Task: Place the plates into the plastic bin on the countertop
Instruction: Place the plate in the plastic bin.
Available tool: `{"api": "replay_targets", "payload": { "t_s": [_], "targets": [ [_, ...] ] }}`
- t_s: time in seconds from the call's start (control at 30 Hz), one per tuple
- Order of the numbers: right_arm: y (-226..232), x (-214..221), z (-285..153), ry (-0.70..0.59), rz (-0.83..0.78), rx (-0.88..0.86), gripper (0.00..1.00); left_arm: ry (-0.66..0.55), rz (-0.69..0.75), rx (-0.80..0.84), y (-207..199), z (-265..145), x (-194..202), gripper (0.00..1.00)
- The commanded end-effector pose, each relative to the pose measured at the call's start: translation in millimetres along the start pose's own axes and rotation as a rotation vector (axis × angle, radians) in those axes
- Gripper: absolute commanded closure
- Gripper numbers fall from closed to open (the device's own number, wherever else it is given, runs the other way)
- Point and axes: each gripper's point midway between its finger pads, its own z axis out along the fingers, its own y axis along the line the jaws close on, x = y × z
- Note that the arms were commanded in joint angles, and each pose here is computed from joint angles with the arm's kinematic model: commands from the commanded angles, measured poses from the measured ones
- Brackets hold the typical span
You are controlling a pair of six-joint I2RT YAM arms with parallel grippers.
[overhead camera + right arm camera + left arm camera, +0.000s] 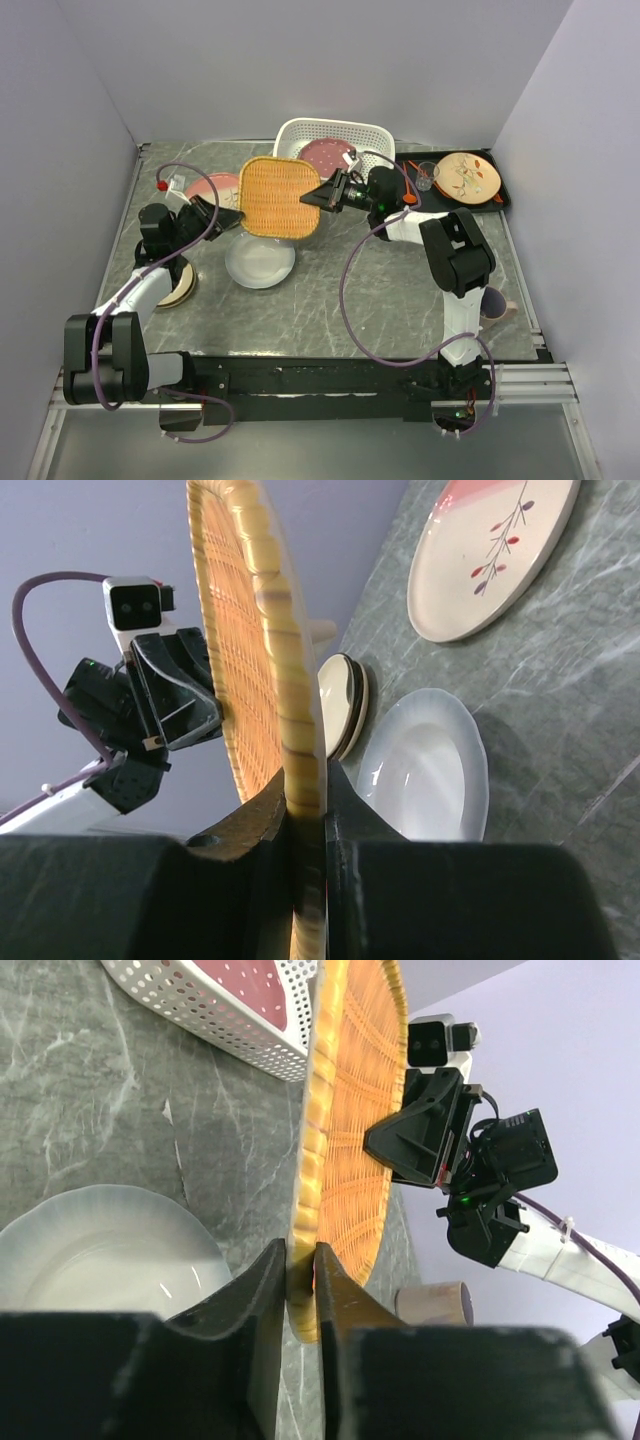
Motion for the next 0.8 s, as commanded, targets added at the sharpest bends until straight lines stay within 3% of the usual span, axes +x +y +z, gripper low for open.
{"api": "replay_targets", "payload": {
  "t_s": [0.0,0.07,0.1,0.17,0.2,0.3,0.5,0.77],
  "targets": [
    [22.6,12.3,7.3,0.035,-0.118,-0.093,1.00,-0.041,0.114,0.093,-38.9,1.0,-19.5,0.72],
    [25.6,12.5,7.0,0.035,-0.124,-0.098,1.00,-0.038,0.116,0.094,-39.0,1.4,-19.0,0.63],
    [26.1,12.3,6.7,0.034,-0.127,-0.097,1.00,-0.039,0.114,0.093,-38.9,1.4,-19.2,0.53],
    [26.0,13.1,6.0,0.035,-0.125,-0.095,1.00,-0.041,0.118,0.088,-37.8,1.3,-19.2,0.42],
    [27.4,11.9,5.3,0.032,-0.131,-0.097,1.00,-0.046,0.121,0.085,-37.6,0.9,-19.8,0.30],
    [30.1,11.3,4.5,0.031,-0.138,-0.098,1.00,-0.056,0.138,0.063,-35.1,0.1,-21.1,0.14],
    [33.0,10.7,3.9,0.033,-0.141,-0.097,1.00,-0.051,0.153,0.037,-31.4,0.9,-20.9,0.02],
    [34.6,9.0,3.8,0.032,-0.149,-0.088,1.00,-0.057,0.161,0.012,-25.6,2.0,-22.2,0.01]
  ]
}}
